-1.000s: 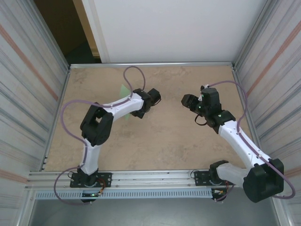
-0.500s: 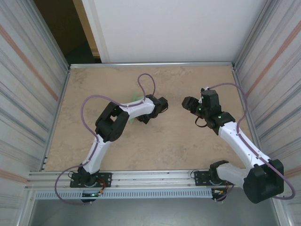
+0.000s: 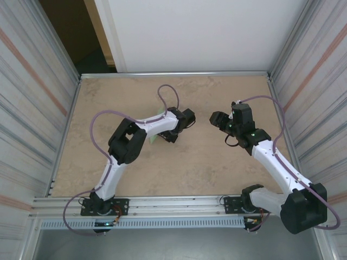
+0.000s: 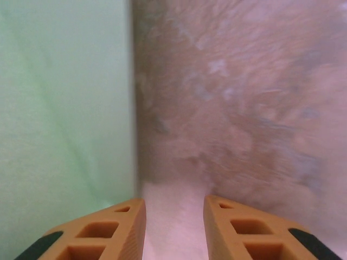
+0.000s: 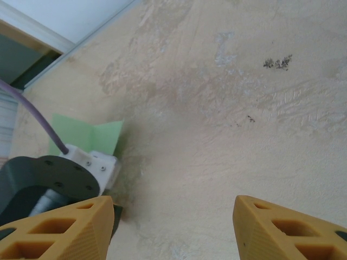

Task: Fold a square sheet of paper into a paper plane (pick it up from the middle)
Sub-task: Turn over the paper at the center of the table, then move the paper to the center of the table.

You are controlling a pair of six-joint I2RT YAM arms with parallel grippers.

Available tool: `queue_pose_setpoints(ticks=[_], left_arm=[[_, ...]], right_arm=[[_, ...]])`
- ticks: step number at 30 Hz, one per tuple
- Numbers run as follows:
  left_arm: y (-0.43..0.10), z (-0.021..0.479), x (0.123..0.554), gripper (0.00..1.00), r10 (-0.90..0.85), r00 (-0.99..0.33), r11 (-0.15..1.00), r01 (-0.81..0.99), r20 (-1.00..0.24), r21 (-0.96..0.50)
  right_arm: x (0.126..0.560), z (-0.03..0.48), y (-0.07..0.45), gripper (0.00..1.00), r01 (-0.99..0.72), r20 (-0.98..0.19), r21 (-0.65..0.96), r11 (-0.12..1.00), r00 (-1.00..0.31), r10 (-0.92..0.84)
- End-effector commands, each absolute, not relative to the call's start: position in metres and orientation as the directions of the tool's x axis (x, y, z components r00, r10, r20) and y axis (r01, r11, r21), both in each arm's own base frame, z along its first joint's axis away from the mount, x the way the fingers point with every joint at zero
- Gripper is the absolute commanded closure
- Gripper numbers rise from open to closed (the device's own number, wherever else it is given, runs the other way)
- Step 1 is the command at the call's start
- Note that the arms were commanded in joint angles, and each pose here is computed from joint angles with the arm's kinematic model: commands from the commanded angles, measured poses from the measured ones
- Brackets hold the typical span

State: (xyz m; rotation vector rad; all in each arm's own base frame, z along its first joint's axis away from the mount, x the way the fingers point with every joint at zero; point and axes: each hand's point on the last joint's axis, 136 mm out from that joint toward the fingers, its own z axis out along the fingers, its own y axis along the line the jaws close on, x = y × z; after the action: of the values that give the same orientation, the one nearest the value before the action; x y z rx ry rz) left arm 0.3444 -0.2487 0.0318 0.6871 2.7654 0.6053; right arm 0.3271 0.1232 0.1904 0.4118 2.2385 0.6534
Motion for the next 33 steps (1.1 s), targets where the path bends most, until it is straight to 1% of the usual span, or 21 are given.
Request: queue_pose_setpoints(ticks=[1,3,6,8,11,14,17,19,22,26,33], left_arm=[[-0.289,0.068,0.325,0.65,0.441,-0.867,0.889,0.387,-0.232,0.243],[-0.308,0.089,0.311,0.63,0.436,-0.853,0.9,0.41,-0.288,0.15],[-0.333,0.104,0.286,0.61,0.392,-0.855,0.896,0.439,-0.339,-0.072],[-0.337,0.114,0.279,0.58,0.354,-0.856,0.88,0.442,-0.378,-0.175],[-0.316,0.12,0.289,0.55,0.249,-0.885,0.89,0.37,-0.394,-0.267],[-0.292,0.105,0.303,0.53,0.151,-0.921,0.884,0.288,-0.359,-0.367],[-0.277,0.09,0.317,0.52,0.094,-0.938,0.861,0.245,-0.333,-0.447],[-0.269,0.08,0.325,0.52,0.068,-0.943,0.859,0.221,-0.325,-0.461],[-0.252,0.071,0.342,0.52,0.04,-0.938,0.885,0.193,-0.343,-0.423],[-0.244,0.065,0.357,0.52,0.021,-0.935,0.885,0.182,-0.354,-0.429],[-0.236,0.043,0.363,0.52,0.018,-0.947,0.911,0.148,-0.32,-0.386]], right_arm=[[0.329,0.189,0.119,0.4,0.116,-0.567,0.585,0.803,-0.649,0.507],[0.329,0.186,0.118,0.4,0.122,-0.563,0.587,0.801,-0.649,0.511],[0.33,0.182,0.117,0.38,0.134,-0.554,0.592,0.794,-0.648,0.523],[0.33,0.18,0.119,0.38,0.134,-0.548,0.596,0.792,-0.653,0.523],[0.331,0.178,0.121,0.38,0.134,-0.539,0.601,0.788,-0.66,0.523],[0.332,0.175,0.124,0.38,0.133,-0.528,0.611,0.78,-0.667,0.527],[0.333,0.173,0.126,0.38,0.134,-0.518,0.618,0.775,-0.673,0.528],[0.332,0.171,0.127,0.38,0.134,-0.512,0.62,0.773,-0.677,0.529],[0.332,0.168,0.128,0.38,0.138,-0.502,0.623,0.77,-0.685,0.529],[0.332,0.164,0.131,0.38,0.138,-0.49,0.625,0.769,-0.697,0.524],[0.332,0.159,0.134,0.38,0.143,-0.48,0.625,0.768,-0.705,0.522]])
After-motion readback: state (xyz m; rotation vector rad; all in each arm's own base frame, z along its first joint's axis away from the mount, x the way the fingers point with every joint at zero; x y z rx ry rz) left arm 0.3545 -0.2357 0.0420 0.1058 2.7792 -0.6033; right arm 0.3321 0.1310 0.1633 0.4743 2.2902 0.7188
